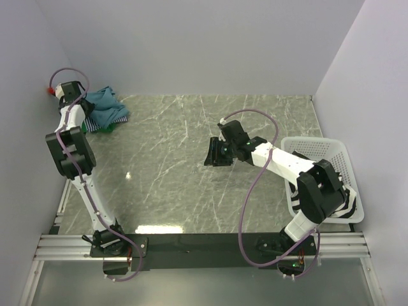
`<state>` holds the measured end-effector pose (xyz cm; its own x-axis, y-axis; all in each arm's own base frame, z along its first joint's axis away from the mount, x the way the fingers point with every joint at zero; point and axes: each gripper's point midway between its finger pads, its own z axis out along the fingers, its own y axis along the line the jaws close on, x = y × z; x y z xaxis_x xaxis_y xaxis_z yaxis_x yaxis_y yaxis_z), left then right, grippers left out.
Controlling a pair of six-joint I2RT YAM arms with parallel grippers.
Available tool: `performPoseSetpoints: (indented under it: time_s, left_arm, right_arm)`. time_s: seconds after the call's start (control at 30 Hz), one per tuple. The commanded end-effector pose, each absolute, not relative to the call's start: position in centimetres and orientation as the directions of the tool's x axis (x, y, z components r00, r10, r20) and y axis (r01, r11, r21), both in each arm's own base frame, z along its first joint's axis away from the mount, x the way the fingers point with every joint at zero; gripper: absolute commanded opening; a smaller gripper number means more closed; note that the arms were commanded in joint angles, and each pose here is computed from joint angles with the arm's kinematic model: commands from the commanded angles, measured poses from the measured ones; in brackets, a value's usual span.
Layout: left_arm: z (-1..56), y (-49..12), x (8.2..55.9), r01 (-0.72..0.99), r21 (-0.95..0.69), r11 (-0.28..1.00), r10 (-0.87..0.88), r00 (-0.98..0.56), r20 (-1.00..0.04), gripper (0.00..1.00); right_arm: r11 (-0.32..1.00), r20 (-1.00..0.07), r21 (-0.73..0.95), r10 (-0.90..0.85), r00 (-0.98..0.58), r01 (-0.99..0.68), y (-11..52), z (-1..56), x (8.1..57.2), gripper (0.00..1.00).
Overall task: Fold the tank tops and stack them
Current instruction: Neatly place the folded tank top to the corner
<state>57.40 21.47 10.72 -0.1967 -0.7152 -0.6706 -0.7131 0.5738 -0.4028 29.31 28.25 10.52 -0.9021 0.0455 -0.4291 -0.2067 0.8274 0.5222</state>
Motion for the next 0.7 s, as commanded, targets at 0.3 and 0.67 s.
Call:
performPoseSetpoints:
  time_s: [0.3,0.67]
  left_arm:
    - [20.8,23.1,56.6,-0.662,-0.474,0.580,-0.645,-0.018,-0.764,0.55]
    - [25.8,11.2,54.6,-0.514,-0.504,0.694,-0.633,-0.102,-0.767,0.56]
  right_arm:
    - [0.812,-0.500,0.525,0.053,-0.864,-0.254,28.8,12.8,30.3,0.49]
    - [0.828,-0.608,0.496,0.115,-0.785,-0.263,27.3,16.2,31.4,0.53]
